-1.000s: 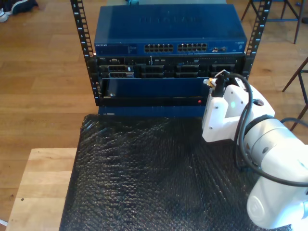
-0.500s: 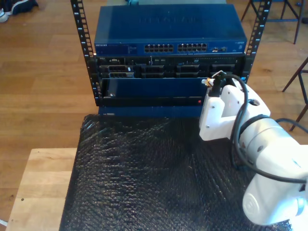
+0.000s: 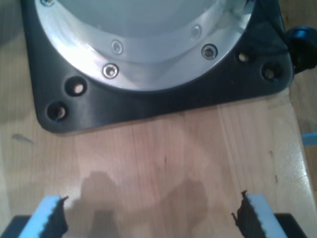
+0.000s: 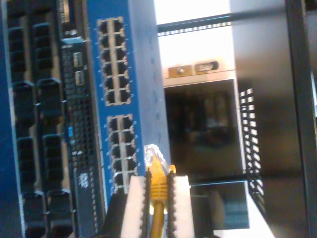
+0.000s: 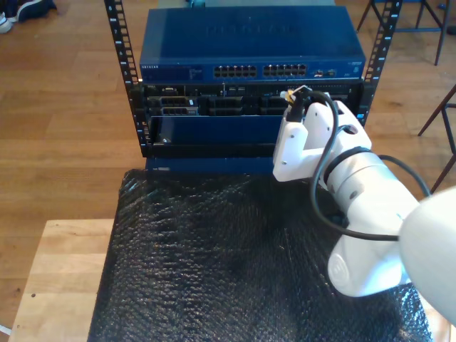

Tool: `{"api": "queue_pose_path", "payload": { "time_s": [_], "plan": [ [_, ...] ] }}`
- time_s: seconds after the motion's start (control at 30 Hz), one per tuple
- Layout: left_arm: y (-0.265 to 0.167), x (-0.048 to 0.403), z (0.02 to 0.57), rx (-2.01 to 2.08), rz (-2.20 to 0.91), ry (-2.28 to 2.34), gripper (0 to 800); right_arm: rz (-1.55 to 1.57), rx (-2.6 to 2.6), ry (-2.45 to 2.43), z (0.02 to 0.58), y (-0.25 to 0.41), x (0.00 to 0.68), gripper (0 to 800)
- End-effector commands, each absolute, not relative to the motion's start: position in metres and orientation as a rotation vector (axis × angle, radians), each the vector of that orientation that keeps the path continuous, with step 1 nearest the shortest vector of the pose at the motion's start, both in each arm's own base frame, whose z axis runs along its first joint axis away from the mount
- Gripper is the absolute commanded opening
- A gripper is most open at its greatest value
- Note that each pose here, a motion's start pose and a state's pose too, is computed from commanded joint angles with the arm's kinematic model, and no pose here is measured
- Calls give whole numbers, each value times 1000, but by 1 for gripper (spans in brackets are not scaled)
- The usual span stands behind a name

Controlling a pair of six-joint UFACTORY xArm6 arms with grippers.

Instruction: Grab the cable and plug it in

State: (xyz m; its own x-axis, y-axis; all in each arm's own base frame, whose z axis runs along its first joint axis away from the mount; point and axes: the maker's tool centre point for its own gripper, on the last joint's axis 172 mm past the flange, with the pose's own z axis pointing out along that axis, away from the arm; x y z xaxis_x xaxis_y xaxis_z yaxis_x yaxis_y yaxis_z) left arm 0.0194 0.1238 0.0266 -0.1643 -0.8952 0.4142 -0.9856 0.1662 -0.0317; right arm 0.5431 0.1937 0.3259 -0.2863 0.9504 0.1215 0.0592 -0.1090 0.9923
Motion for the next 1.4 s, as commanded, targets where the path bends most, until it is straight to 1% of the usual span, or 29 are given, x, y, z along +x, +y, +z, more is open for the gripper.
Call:
{"api": "queue_pose_path", "payload": {
  "time_s": [0.33, 0.43, 0.5, 0.67, 0.9, 1.13, 1.4],
  "plan": [
    [124, 19, 27, 1803, 427, -2148, 800, 1496, 1177, 1320, 322, 182, 551, 0],
    [124, 19, 27, 1803, 427, -2148, 800, 1486, 1178, 1319, 311, 181, 556, 0],
    [124, 19, 27, 1803, 427, -2148, 800, 1492, 1170, 1298, 316, 182, 562, 0],
    [124, 19, 27, 1803, 427, -2148, 800, 1399, 1181, 1222, 309, 159, 578, 0],
    [124, 19, 27, 1803, 427, -2148, 800, 1409, 1127, 1141, 322, 160, 584, 0],
    [124, 19, 27, 1803, 427, -2148, 800, 1325, 1151, 1097, 313, 153, 592, 0],
    [124, 19, 27, 1803, 427, -2148, 800, 1304, 1173, 1083, 302, 155, 597, 0]
  ]
}}
